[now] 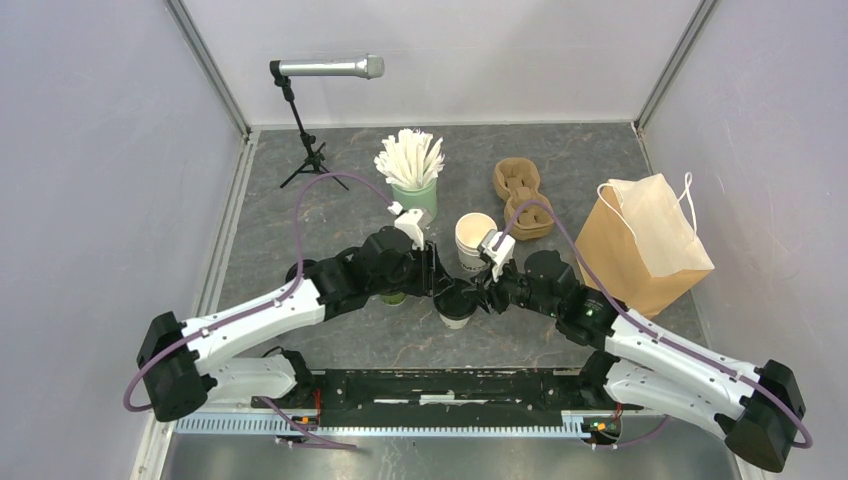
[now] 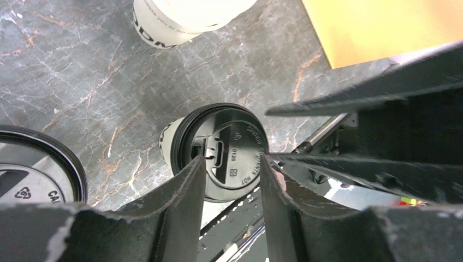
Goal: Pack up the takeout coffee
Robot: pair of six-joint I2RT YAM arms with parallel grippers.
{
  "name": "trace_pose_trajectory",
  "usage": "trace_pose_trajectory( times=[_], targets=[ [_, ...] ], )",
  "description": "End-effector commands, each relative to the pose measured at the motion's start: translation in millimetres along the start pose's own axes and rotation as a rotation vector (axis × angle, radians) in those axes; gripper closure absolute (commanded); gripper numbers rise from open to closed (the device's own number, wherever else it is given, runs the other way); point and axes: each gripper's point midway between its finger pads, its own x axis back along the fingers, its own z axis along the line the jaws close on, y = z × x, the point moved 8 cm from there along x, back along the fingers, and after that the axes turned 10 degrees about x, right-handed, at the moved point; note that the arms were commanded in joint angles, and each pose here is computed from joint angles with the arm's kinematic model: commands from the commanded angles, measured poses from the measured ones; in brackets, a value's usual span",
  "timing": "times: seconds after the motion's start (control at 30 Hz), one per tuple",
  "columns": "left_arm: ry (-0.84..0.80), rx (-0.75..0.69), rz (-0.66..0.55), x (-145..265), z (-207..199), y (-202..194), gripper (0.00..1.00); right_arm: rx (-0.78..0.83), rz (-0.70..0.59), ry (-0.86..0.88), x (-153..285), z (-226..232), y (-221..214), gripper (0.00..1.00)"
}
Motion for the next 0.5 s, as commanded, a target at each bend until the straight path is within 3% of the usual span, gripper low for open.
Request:
trace_pose_trajectory(
  times=[0.0,0.47],
  targets=[
    [-0.002,-0.026,-0.025,-13,-5,7,0.53,-0.05,-0.084,0.085,3,10,9,0.6],
    [0.075,-0.017,0.033,-32,19,-14,0.58,-0.047,0.011,0.05,-9,8,-21,0.62]
  ],
)
